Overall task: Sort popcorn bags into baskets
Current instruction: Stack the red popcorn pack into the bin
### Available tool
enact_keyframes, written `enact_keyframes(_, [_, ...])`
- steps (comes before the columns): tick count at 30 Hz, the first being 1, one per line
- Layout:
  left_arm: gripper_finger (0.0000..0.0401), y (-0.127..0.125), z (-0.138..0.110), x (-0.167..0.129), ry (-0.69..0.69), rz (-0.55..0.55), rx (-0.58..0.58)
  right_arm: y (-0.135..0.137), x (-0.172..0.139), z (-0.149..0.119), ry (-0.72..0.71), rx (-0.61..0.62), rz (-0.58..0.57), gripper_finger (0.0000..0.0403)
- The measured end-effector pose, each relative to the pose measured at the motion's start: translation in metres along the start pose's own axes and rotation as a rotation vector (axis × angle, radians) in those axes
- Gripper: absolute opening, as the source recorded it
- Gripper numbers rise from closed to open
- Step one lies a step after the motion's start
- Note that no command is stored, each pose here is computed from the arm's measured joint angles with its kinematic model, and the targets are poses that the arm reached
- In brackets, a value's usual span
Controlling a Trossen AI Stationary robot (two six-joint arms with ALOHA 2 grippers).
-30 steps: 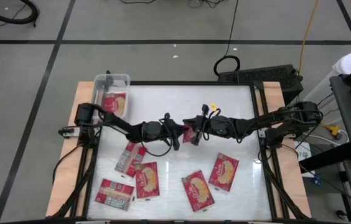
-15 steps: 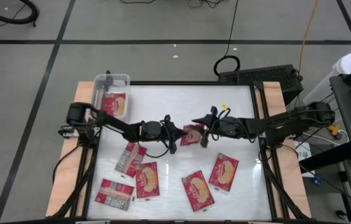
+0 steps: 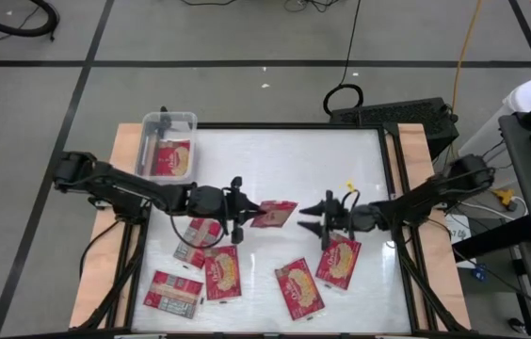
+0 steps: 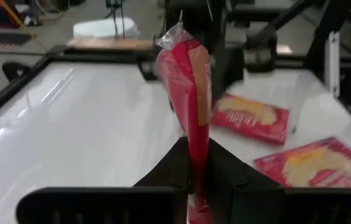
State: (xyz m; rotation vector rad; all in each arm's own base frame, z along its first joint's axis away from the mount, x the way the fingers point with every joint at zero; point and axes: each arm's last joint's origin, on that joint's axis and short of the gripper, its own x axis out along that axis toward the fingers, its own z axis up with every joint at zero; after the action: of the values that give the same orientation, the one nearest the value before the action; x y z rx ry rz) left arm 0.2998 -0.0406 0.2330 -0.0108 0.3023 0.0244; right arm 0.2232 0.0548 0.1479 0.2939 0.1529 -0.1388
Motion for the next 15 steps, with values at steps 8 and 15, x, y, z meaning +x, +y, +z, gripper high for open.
enact_keyframes(8, [0.0020, -0.003, 0.001, 0.000, -0.013, -0.019, -0.002, 0.025, 0.049, 0.003, -0.036, -0.130, -0.006, 0.0181])
enact_keyframes(15, [0.0035, -0.009, 0.000, -0.001, -0.012, -0.041, 0.031, 0.033, 0.062, 0.011, -0.068, -0.212, 0.003, 0.0153])
